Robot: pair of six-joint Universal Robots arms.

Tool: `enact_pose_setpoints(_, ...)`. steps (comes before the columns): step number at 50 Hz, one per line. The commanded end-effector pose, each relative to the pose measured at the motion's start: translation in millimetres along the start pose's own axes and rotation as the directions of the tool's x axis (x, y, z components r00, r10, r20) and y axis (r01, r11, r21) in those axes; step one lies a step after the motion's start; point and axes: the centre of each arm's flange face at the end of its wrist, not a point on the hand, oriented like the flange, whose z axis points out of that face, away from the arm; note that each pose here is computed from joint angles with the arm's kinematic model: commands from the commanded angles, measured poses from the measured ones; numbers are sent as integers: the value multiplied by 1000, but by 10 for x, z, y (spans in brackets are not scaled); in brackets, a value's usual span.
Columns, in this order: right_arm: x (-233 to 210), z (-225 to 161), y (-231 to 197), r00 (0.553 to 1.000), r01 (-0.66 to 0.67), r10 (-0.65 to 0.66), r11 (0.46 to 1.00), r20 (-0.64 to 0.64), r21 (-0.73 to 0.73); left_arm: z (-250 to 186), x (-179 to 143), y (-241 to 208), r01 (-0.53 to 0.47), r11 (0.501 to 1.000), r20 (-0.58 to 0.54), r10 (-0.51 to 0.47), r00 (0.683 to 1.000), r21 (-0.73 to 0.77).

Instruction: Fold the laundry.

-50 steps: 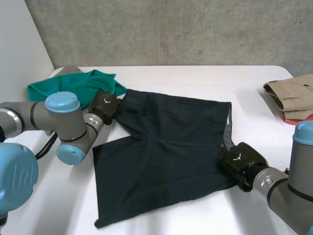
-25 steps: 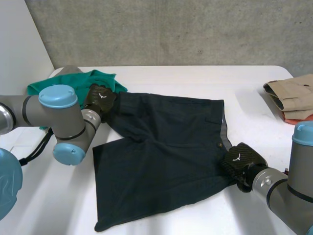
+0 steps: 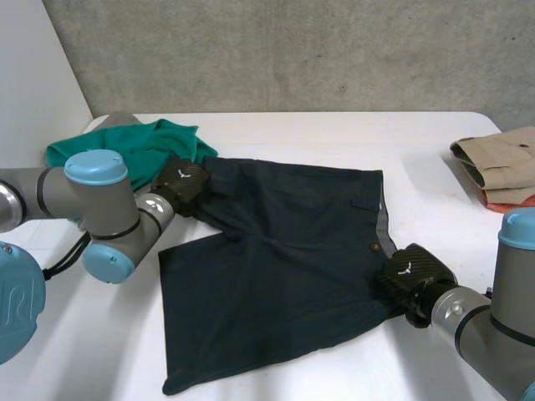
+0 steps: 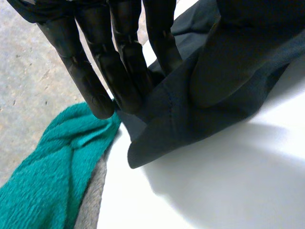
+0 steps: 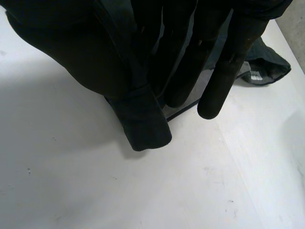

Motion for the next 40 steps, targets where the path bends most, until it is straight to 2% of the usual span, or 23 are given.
enact_pose_setpoints(1,-10,9,9,1000,0,0,1000,4,-5,-48,-41,39,6,998,67,-2,998,-56)
enact_pose_setpoints(13,-32,1,1,1000,1,-1,1000,8,-2,-162,-60,18,5,991,160,17,987,-133)
enact_pose_setpoints(20,-23,4,7,1000,-1,1,1000,5,-5,-203,-84,45,14,981,247,36,968,-196)
enact_pose_setpoints(29,-14,4,14,1000,-5,5,1000,4,-7,-243,-86,-67,17,984,252,29,967,-179)
enact_pose_setpoints(36,77,30,-87,999,-29,30,999,-32,36,-553,-227,-395,30,988,265,11,964,-149)
enact_pose_setpoints(40,172,57,-201,995,-74,79,994,-58,80,-919,-245,-586,95,987,254,-59,966,-132)
